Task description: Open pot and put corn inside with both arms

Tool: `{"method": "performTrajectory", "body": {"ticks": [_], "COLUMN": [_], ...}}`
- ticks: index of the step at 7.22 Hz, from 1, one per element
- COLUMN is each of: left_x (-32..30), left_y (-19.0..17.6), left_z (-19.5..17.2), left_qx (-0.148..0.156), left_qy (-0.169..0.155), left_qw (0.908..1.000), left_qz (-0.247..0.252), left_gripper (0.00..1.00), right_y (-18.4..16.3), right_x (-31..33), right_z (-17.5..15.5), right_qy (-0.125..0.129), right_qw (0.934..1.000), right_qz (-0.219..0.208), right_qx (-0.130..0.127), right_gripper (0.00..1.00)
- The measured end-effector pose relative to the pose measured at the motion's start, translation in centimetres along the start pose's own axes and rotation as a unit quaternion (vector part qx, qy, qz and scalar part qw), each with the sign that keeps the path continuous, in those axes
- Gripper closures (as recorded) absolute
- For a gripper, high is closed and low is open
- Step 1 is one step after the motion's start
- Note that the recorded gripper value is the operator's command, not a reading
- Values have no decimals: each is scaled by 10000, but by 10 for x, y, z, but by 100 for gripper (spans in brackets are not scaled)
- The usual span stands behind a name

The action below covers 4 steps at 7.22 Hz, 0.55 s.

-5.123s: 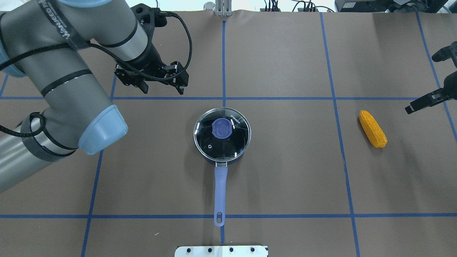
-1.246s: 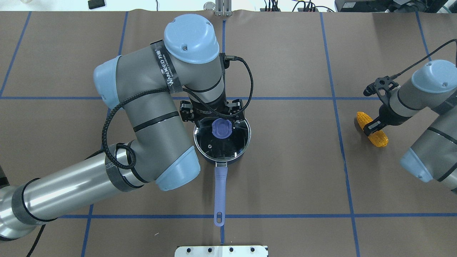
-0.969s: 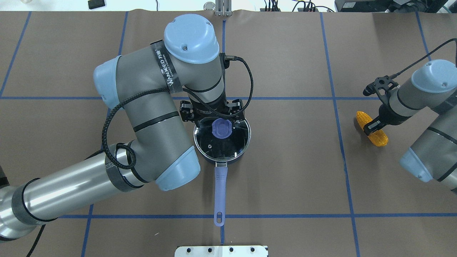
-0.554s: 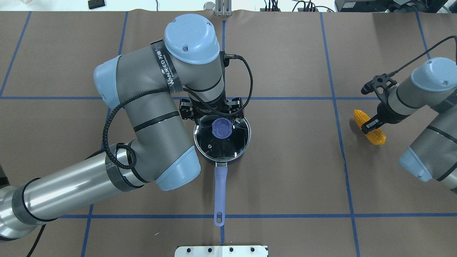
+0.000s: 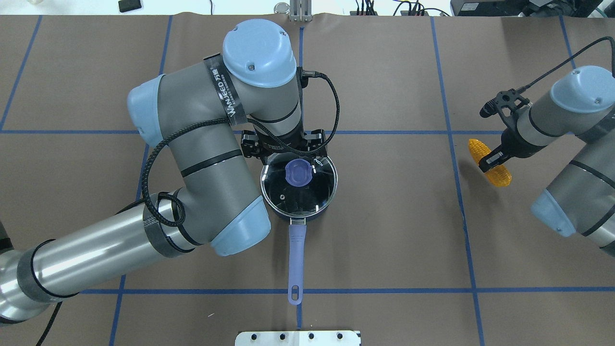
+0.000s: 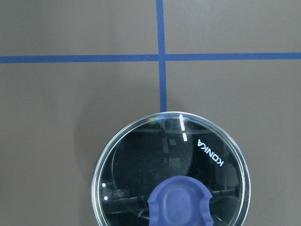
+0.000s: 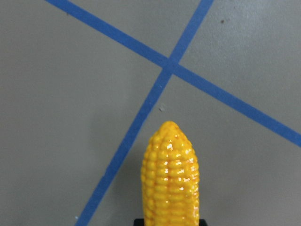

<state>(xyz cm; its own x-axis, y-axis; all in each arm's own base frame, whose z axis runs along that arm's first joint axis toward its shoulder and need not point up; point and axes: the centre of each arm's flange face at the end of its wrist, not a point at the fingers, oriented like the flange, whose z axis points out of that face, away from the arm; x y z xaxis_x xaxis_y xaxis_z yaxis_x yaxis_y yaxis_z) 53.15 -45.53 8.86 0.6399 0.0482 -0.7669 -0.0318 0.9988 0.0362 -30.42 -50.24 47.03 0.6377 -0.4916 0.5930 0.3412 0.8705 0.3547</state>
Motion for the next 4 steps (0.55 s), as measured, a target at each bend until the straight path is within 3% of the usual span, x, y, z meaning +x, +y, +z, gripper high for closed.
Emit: {"method": "performTrajectory", "body": {"ticks": [4], "left_x": [10], "left_y": [-2], "left_z": [19], "left_qx": [-19], "left_qy": [90], "left_qw": [9999], "left_qz": [93], "left_gripper": [1], "right_y": [-30], "right_x": [-18], "right_z": [-15], "right_qy": [29], "right_qw": [10000], "right_qz": [42], "right_qx": [-16], "right_gripper": [56]}}
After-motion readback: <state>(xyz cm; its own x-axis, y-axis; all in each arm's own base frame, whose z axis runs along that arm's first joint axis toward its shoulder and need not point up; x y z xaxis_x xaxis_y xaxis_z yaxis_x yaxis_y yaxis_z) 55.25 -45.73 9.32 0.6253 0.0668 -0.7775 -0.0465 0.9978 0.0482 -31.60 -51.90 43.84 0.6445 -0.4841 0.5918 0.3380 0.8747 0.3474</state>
